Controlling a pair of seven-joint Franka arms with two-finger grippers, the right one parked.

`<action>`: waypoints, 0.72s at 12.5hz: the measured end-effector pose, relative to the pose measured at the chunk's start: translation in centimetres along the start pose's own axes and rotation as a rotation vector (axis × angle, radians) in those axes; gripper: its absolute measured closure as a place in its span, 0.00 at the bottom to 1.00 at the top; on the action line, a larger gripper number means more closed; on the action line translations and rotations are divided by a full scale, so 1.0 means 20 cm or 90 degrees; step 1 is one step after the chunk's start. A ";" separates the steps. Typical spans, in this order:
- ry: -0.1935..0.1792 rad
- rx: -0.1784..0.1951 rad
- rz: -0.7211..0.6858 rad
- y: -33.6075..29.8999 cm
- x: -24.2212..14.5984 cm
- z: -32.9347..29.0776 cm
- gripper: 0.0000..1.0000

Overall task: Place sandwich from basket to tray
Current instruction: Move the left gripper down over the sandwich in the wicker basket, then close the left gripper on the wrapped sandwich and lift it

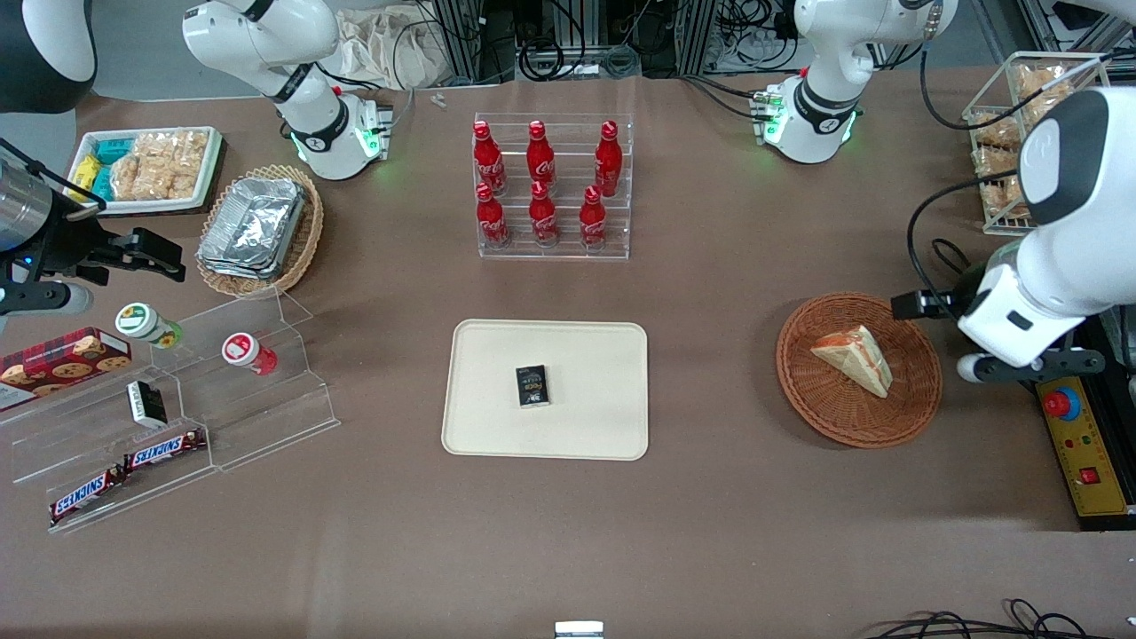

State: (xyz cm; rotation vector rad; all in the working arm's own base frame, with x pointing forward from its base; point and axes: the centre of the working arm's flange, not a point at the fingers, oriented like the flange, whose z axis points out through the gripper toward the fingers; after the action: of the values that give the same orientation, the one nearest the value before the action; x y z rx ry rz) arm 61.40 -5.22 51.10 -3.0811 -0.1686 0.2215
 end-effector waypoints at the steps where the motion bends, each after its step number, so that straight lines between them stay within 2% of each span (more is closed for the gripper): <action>1: 0.011 -0.003 -0.035 -0.02 0.03 0.09 0.00; 6: 0.046 -0.023 -0.272 -0.06 0.05 0.62 0.00; 9: 0.073 -0.042 -0.357 -0.05 -0.02 0.94 0.00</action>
State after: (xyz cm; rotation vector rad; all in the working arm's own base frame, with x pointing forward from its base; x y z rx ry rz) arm 58.25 -3.43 32.56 -2.9414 -1.0234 0.0129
